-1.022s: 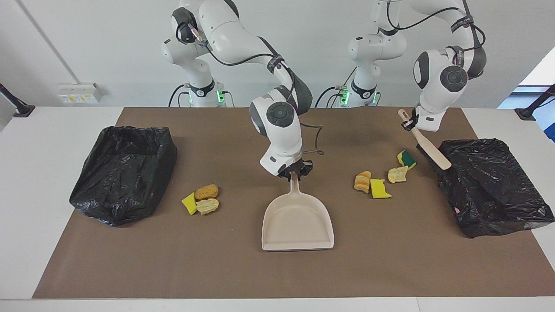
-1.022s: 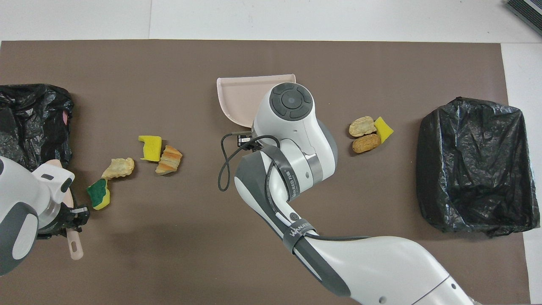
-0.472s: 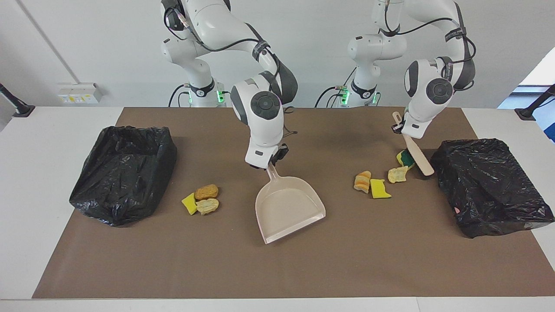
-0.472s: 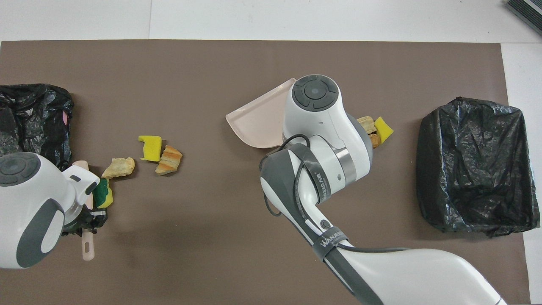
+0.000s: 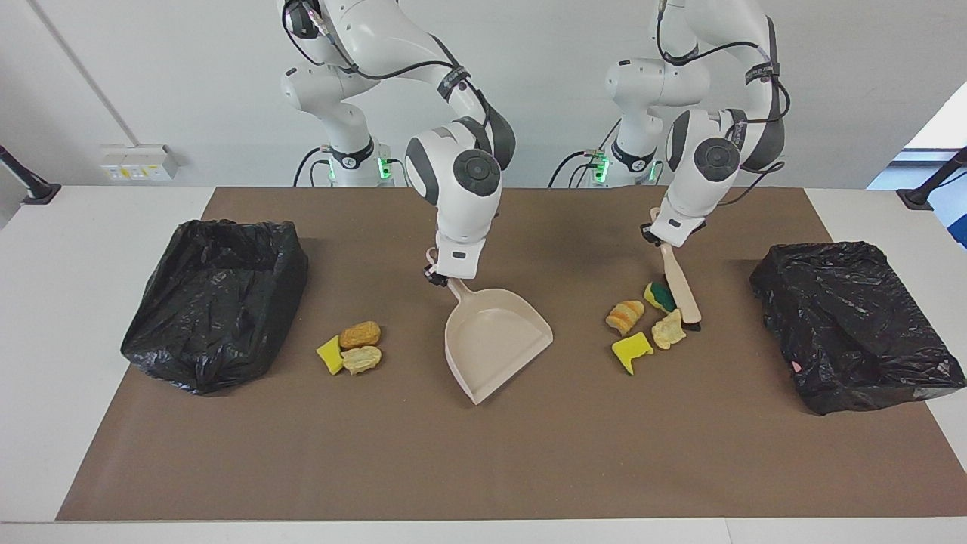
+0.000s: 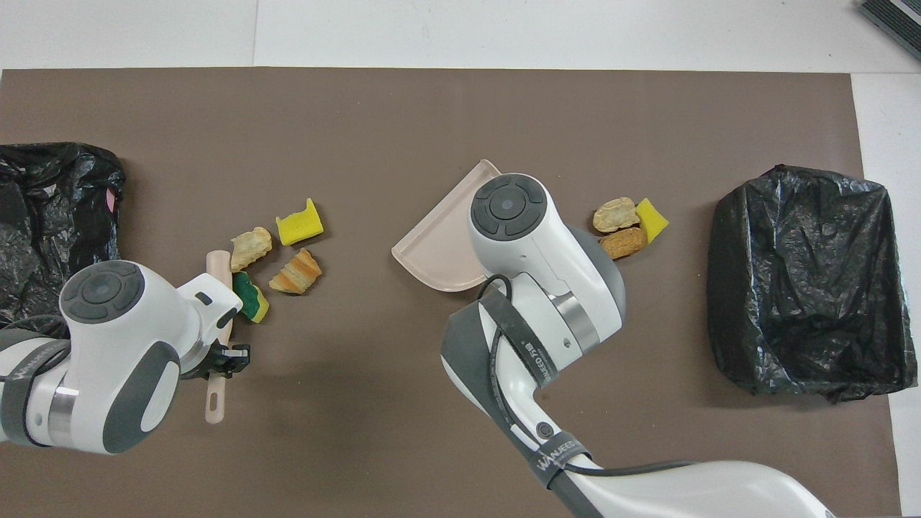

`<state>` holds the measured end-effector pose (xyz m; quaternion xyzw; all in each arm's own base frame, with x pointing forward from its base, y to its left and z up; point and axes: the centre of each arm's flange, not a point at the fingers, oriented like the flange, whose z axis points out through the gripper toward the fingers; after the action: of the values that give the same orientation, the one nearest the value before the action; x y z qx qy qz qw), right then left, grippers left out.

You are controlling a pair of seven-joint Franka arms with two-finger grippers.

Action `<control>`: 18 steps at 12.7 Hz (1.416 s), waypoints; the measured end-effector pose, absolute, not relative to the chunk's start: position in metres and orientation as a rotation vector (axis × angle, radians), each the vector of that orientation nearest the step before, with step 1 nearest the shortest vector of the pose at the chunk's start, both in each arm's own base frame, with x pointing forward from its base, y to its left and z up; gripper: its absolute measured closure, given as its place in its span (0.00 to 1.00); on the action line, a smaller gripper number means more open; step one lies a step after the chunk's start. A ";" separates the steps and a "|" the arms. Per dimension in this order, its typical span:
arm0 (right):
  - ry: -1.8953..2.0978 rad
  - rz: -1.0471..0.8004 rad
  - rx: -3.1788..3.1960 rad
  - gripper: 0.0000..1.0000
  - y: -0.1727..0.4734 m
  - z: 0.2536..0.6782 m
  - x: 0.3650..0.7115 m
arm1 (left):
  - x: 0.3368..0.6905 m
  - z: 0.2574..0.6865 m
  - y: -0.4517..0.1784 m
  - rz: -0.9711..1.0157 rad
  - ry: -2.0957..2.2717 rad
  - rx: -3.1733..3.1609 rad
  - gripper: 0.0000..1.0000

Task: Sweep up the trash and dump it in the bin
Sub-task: 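Sweep the sponges and bread toward the dustpan with the left gripper's brush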

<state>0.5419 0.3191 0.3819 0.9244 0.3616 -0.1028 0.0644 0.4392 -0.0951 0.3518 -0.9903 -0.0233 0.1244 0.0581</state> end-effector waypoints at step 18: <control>1.886 -0.405 2.516 0.69 0.312 0.360 0.518 | 0.414 0.351 -0.296 0.257 0.306 -3.133 0.74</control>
<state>0.5185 0.3120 0.3601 0.7935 0.5949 -0.1277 -0.0146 0.4144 -0.2955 0.3511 -0.9919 0.0969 0.0814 -0.0083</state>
